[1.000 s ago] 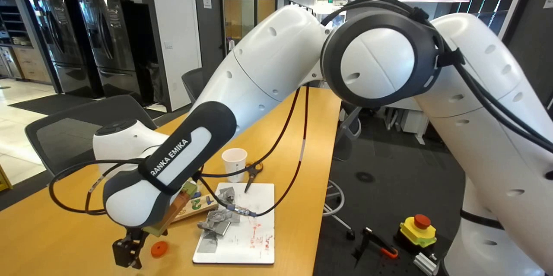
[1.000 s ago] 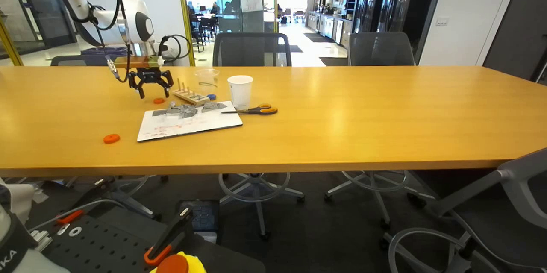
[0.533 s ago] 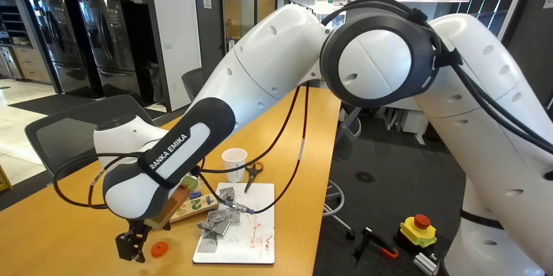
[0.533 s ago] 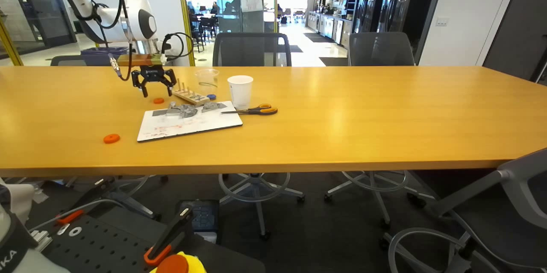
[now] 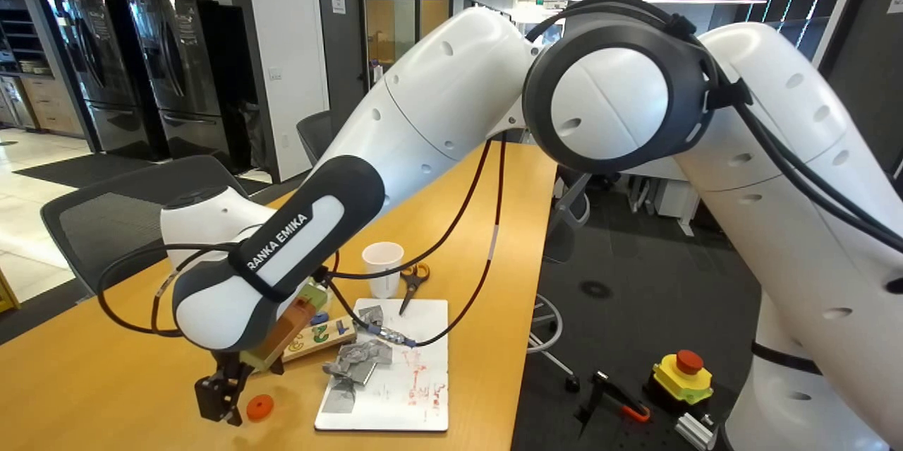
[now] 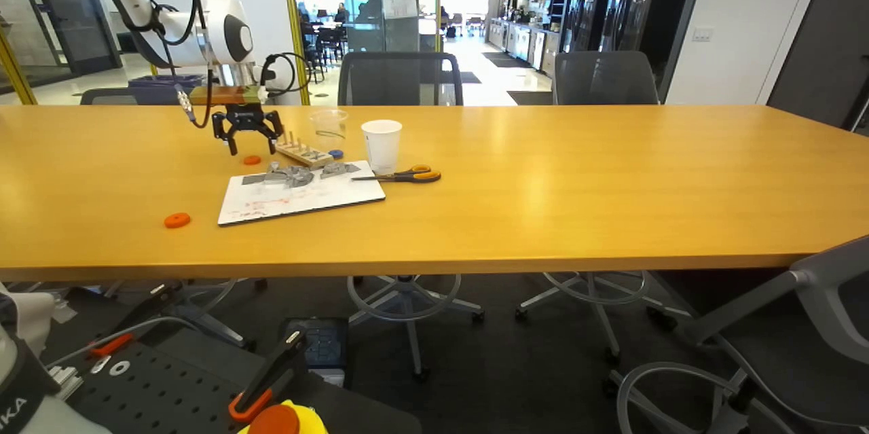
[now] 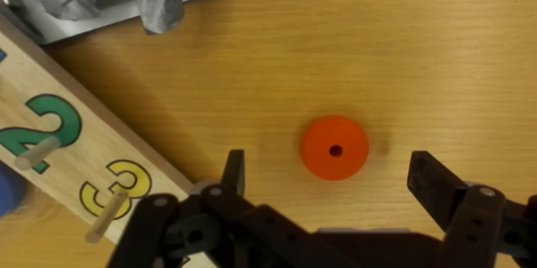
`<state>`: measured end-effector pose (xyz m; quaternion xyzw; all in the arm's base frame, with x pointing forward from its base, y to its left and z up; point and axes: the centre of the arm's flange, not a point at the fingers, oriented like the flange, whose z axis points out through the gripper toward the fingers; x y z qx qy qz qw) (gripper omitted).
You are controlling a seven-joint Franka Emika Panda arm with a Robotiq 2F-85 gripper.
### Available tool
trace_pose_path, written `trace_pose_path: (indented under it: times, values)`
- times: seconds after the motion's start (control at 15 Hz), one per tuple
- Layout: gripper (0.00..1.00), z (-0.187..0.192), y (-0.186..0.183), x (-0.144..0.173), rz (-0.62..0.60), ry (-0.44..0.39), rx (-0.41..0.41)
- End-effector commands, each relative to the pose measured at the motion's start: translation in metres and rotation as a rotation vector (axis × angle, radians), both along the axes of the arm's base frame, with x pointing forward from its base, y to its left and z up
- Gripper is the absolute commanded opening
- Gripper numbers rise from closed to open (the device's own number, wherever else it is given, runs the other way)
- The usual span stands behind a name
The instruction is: Put the orange rings inside the white cup, place the blue ring in the clear cup
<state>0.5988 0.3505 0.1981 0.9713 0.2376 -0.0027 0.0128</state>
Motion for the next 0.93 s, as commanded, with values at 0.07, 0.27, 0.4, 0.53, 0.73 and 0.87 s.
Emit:
trace_pose_path:
  times: [0.07,0.27,0.4,0.53,0.73,0.87]
  values:
    - [1.0,0.001,-0.002,0.008,-0.01,0.02,0.024]
    - [1.0,-0.004,-0.002,0.008,-0.012,0.032,0.026]
    - [1.0,-0.007,-0.003,0.007,-0.013,0.037,0.026]
    - [1.0,-0.008,-0.002,0.007,-0.013,0.039,0.026]
    - [1.0,-0.006,-0.002,0.005,-0.011,0.034,0.025]
    - [1.0,-0.006,-0.003,0.004,-0.012,0.034,0.026]
